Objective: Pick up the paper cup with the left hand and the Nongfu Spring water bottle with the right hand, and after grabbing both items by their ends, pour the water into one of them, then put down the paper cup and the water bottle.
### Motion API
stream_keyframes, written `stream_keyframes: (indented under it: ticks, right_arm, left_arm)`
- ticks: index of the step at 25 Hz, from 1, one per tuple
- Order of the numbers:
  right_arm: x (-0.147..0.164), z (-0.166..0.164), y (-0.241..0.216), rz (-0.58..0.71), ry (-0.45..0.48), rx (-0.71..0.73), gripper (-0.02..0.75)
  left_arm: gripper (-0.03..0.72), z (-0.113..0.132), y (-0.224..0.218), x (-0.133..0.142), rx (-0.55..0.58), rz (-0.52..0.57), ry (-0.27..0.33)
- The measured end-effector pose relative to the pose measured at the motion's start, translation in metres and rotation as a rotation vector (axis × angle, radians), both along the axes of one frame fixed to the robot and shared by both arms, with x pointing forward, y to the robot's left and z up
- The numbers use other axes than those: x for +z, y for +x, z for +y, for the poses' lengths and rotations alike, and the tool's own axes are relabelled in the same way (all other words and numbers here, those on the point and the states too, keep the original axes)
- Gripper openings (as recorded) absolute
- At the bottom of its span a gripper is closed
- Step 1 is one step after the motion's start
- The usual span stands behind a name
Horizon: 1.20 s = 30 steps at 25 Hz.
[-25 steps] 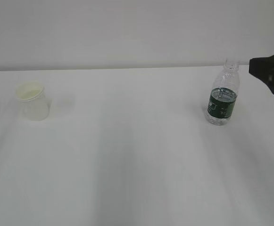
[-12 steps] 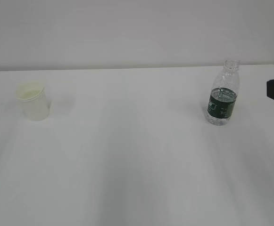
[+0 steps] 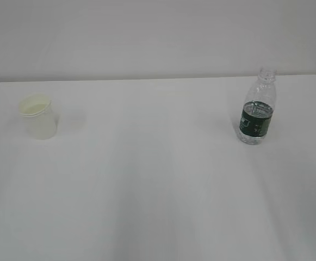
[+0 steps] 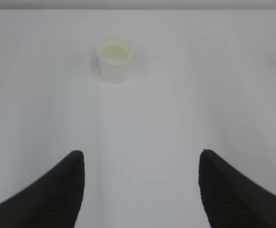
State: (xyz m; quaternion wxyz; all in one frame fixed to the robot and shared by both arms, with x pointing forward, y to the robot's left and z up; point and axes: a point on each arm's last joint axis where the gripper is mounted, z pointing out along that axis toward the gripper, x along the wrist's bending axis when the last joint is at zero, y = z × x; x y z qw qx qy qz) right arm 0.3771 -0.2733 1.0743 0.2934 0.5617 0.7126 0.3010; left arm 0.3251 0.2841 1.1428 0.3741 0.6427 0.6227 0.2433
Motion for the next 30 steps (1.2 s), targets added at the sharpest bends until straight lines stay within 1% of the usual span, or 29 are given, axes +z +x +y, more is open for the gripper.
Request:
stream_keyframes:
  ticks: [8, 13, 17, 20, 23, 25, 27, 30]
  right_arm:
    - [0.000, -0.007, -0.025, 0.078, -0.018, -0.022, 0.589]
    - [0.000, -0.011, -0.038, 0.112, -0.027, -0.033, 0.589]
    - [0.001, -0.013, -0.046, 0.109, -0.022, -0.037, 0.589]
    - [0.003, -0.013, -0.049, 0.098, -0.013, -0.037, 0.589]
    - [-0.001, -0.014, -0.052, 0.106, -0.009, -0.036, 0.589]
    - [-0.005, -0.014, -0.054, 0.112, -0.008, -0.036, 0.589]
    - [-0.009, -0.014, -0.057, 0.112, -0.006, -0.035, 0.589]
    - [-0.013, -0.015, -0.061, 0.111, -0.005, -0.035, 0.589]
  left_arm:
    - [0.533, -0.002, -0.011, -0.011, -0.032, 0.163, 0.000]
    - [0.533, -0.003, -0.015, -0.014, -0.043, 0.223, 0.001]
    - [0.520, -0.003, -0.016, -0.016, -0.046, 0.236, 0.001]
    - [0.500, -0.003, -0.016, -0.031, -0.045, 0.284, 0.003]
    - [0.484, -0.003, -0.019, -0.053, -0.046, 0.343, 0.004]
    - [0.475, -0.003, -0.024, -0.062, -0.046, 0.355, 0.003]
    - [0.470, -0.002, -0.030, -0.066, -0.047, 0.342, 0.003]
    - [0.468, -0.001, -0.041, -0.065, -0.046, 0.271, -0.003]
